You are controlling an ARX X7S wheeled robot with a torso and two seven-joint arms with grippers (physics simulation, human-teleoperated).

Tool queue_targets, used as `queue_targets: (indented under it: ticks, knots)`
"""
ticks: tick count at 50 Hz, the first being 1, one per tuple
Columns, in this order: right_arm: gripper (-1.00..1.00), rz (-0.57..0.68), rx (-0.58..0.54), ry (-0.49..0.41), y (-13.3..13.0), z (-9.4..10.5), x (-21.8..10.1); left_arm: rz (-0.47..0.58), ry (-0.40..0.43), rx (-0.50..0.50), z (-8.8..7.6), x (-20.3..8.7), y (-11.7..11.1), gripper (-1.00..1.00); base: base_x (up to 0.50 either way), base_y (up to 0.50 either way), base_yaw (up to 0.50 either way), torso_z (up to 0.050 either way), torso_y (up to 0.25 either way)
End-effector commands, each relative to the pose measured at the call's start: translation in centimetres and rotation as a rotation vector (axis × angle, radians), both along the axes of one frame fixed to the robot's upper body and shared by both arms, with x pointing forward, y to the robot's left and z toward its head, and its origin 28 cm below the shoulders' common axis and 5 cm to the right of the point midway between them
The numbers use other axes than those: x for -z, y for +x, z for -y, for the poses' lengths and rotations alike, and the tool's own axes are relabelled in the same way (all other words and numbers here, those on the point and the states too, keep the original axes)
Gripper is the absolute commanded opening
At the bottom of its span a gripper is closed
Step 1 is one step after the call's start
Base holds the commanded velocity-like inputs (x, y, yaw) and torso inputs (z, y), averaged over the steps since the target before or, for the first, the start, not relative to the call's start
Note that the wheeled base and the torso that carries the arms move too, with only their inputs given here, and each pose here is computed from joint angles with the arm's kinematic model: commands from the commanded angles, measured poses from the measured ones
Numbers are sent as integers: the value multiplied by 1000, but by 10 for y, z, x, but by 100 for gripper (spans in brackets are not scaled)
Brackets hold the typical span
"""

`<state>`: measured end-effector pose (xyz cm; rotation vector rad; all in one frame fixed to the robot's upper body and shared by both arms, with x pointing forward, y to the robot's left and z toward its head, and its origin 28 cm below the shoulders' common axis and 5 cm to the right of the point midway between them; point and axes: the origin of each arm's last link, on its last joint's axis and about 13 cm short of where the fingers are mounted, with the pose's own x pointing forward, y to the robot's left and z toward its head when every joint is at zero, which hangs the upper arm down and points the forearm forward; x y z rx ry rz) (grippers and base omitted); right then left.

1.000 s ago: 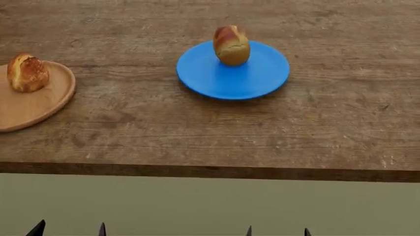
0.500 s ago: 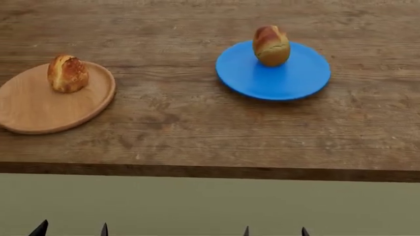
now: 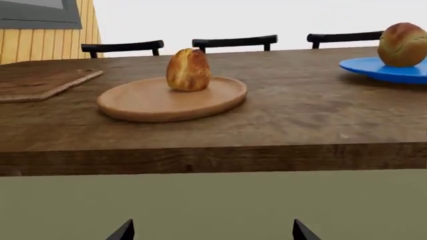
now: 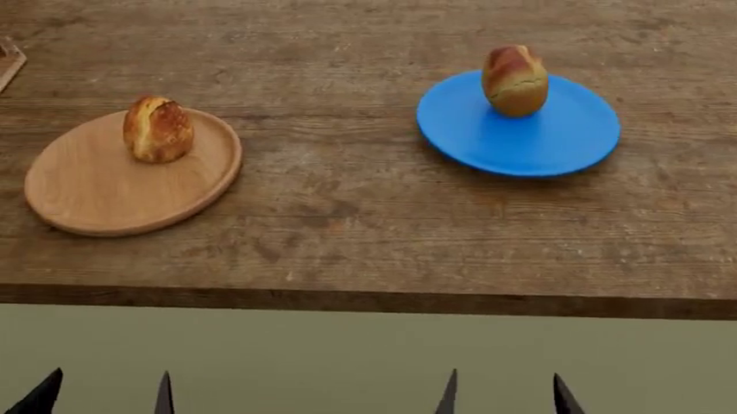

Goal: Place all breads on the cutting board.

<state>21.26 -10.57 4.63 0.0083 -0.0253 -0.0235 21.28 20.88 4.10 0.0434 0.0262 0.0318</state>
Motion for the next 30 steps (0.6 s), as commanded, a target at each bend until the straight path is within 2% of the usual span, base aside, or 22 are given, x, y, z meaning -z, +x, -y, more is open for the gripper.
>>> queue_targets:
  ticks: [1, 5, 8, 9, 11, 13, 14, 15, 17, 22, 26, 30]
  knots:
    - [100, 39, -20, 19, 4, 10, -82, -4, 18, 14, -6, -92, -8, 100, 0, 0, 0, 0, 0]
    - [100, 74, -44, 11, 3, 10, -114, 31, 41, 27, -9, -140, -15, 100, 0, 0, 0, 0, 0]
    - [100, 96, -46, 2, 1, 13, -135, 41, 41, 57, -13, -164, -21, 100, 0, 0, 0, 0, 0]
    - [100, 96, -31, -32, 1, 15, -140, 36, 81, 80, -12, -166, -22, 100, 0, 0, 0, 0, 0]
    - [100, 110, -33, -31, 0, 17, -147, 32, 81, 90, -11, -169, -25, 100, 0, 0, 0, 0, 0]
    - [100, 113, -32, -59, -2, 20, -156, 32, 67, 45, -15, -177, -26, 100, 0, 0, 0, 0, 0]
    - [100, 117, -43, -115, -7, 23, -165, 24, 102, 52, -16, -180, -28, 100, 0, 0, 0, 0, 0]
    - [100, 114, -46, -101, -8, 25, -168, 17, 121, 117, -13, -182, -33, 100, 0, 0, 0, 0, 0]
    - [100, 108, -46, -108, -12, 30, -179, 22, 129, 103, -18, -193, -35, 100, 0, 0, 0, 0, 0]
    - [100, 105, -51, -157, -15, 35, -193, 23, 218, 83, -25, -215, -44, 100, 0, 0, 0, 0, 0]
    - [100, 113, -70, -197, -17, 36, -206, 30, 230, 79, -32, -232, -50, 100, 0, 0, 0, 0, 0]
    - [100, 116, -79, -231, -19, 37, -224, 34, 159, 93, -37, -247, -56, 100, 0, 0, 0, 0, 0]
